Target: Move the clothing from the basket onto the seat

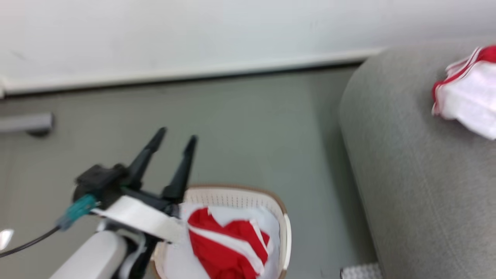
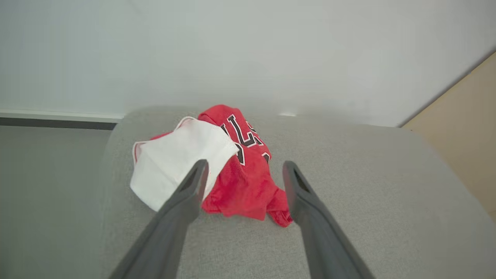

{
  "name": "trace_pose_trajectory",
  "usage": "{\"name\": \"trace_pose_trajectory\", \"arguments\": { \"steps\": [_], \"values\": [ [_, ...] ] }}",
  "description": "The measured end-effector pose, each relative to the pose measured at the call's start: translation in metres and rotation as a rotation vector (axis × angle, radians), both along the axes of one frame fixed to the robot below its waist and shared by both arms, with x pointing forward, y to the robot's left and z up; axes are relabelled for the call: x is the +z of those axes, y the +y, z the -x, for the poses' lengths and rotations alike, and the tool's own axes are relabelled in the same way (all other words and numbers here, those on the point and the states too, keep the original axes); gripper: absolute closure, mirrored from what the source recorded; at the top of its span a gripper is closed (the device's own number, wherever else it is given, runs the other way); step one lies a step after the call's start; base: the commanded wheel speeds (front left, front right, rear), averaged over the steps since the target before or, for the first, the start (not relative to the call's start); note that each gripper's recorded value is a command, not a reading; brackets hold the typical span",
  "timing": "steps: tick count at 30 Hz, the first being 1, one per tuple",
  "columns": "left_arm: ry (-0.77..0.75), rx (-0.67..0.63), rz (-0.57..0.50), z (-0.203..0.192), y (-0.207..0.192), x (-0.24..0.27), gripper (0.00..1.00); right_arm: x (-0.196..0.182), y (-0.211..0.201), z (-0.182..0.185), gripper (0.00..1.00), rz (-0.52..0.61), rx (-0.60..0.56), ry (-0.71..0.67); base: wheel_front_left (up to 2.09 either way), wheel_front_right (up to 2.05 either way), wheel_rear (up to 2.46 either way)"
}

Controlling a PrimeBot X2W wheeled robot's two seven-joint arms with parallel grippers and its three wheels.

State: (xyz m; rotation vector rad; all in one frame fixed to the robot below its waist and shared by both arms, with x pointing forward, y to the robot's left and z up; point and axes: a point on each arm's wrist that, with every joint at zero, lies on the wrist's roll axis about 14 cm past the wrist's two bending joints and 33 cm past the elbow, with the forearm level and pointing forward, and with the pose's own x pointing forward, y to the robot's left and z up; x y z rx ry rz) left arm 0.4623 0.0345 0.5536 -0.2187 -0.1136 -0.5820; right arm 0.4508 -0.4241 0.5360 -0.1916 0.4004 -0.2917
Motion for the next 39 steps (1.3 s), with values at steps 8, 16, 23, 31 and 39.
{"name": "trace_pose_trajectory", "arguments": {
  "steps": [8, 16, 23, 31, 39],
  "values": [
    [-0.084, 0.223, 0.014, 0.027, 0.068, 0.046, 0.00, 0.089, 0.074, 0.013, 0.00, -0.066, 0.224, -0.360, 0.00, 0.00, 0.00],
    [-0.060, 0.407, 0.038, 0.061, 0.123, 0.042, 0.00, 0.092, 0.168, 0.035, 0.00, -0.224, 0.385, -0.590, 0.00, 0.00, 0.00],
    [-0.066, 0.478, 0.019, 0.076, 0.139, 0.030, 0.00, 0.047, 0.220, 0.063, 0.00, -0.359, 0.383, -0.652, 0.00, 0.00, 0.00],
    [-0.039, 0.525, 0.002, 0.088, 0.148, 0.007, 0.00, 0.009, 0.253, 0.084, 0.00, -0.408, 0.382, -0.607, 0.00, 0.00, 0.00],
    [-0.017, 0.526, -0.005, 0.089, 0.147, -0.007, 0.00, 0.002, 0.275, 0.083, 0.00, -0.426, 0.421, -0.584, 0.00, 0.00, 0.00]
  ]
}}
